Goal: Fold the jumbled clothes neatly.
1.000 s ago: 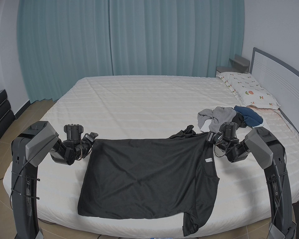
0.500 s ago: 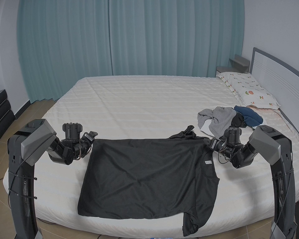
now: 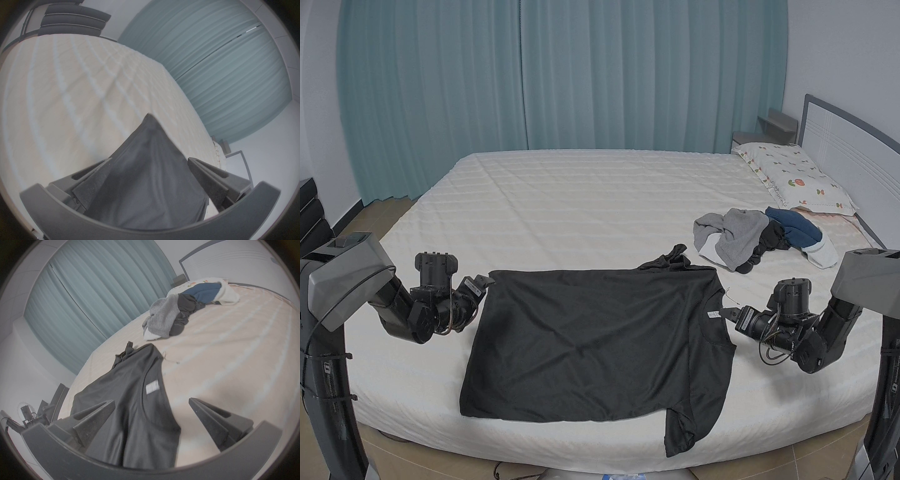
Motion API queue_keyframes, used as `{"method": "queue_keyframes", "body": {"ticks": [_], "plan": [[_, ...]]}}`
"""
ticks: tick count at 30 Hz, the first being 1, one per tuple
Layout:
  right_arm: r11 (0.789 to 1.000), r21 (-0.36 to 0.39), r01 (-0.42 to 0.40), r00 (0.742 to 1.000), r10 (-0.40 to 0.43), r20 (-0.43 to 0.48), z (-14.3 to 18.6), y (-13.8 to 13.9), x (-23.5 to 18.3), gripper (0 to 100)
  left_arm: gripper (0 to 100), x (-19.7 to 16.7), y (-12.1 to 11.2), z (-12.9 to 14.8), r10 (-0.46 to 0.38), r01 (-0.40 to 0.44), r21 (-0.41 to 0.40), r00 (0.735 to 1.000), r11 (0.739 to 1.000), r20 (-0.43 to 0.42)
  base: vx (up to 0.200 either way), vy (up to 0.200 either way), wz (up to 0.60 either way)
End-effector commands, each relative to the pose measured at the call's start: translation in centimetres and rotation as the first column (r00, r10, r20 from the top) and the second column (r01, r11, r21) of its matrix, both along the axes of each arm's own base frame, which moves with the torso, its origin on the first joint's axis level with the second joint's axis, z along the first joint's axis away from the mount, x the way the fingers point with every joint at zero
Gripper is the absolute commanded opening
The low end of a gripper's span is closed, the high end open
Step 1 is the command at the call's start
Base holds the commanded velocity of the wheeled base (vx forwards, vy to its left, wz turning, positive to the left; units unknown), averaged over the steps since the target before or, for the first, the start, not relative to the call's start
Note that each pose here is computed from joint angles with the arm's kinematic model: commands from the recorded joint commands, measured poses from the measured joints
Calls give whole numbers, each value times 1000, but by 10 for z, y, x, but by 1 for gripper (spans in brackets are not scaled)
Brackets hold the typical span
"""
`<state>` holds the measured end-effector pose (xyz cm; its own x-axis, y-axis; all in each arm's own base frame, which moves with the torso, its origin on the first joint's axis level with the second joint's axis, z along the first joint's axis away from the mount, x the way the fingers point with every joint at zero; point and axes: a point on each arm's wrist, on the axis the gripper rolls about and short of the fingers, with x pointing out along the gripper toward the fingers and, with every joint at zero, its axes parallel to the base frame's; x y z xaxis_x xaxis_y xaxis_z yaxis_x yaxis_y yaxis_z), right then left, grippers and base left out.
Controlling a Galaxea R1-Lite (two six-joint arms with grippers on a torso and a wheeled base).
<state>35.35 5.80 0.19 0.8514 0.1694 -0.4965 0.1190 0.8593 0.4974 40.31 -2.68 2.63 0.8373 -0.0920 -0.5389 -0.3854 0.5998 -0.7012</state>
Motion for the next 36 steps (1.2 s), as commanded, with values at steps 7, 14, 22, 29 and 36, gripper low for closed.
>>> {"method": "queue_keyframes", "body": {"ticks": [7, 14, 22, 29, 36], "plan": [[992, 106, -67, 990, 80, -119, 6, 23, -66, 100, 100, -97, -3, -13, -63, 66, 32, 993, 997, -96, -114, 0, 0], [988, 126, -86, 978, 108, -180, -4, 20, -81, 100, 100, -122, -2, -28, -121, 138, 110, 981, 984, -151, 0, 0, 0], [986, 159, -58, 980, 87, -179, -7, 18, -81, 100, 100, -125, -9, -46, -136, 165, 124, 967, 979, -216, 0, 0, 0], [986, 157, -56, 977, 87, -196, -12, 19, -81, 100, 100, -123, -14, -52, -151, 184, 126, 961, 975, -230, 0, 0, 0], [986, 155, -58, 976, 89, -197, -12, 19, -82, 100, 0, -127, -18, -54, -155, 192, 134, 957, 972, -245, 0, 0, 0]]}}
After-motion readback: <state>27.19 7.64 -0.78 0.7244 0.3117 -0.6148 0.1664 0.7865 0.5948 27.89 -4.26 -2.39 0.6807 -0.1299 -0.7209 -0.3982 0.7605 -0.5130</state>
